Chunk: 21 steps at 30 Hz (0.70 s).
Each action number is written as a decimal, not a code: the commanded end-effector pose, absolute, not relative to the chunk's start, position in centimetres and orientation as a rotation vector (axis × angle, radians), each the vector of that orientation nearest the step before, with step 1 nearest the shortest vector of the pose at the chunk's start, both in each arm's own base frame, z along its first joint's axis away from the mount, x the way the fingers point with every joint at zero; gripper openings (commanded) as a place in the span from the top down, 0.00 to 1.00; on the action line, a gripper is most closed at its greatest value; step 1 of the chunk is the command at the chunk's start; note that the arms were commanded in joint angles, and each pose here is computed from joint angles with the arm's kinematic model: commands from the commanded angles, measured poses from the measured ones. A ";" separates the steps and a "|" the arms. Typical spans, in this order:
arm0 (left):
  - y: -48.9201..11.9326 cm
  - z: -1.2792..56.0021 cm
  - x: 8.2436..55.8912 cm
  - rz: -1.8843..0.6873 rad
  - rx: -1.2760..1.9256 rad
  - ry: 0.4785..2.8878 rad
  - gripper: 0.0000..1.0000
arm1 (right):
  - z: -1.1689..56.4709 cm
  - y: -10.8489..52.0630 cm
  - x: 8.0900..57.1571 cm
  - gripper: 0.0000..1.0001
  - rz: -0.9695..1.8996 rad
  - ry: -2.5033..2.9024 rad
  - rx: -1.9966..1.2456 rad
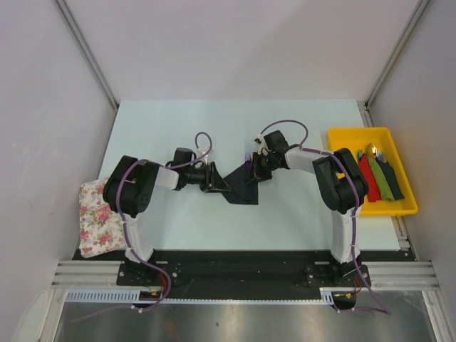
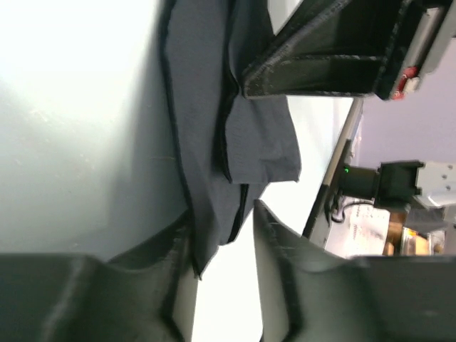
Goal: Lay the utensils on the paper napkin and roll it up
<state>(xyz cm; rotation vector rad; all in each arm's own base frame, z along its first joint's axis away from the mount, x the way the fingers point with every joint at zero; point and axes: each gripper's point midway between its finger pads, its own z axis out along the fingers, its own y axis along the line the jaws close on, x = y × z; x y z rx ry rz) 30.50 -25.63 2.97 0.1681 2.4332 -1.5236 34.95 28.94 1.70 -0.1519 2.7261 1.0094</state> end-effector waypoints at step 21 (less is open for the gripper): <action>-32.7 6.2 28.7 -1.560 0.285 2.377 0.90 | -3.1 27.2 34.1 1.00 0.847 2.823 -0.110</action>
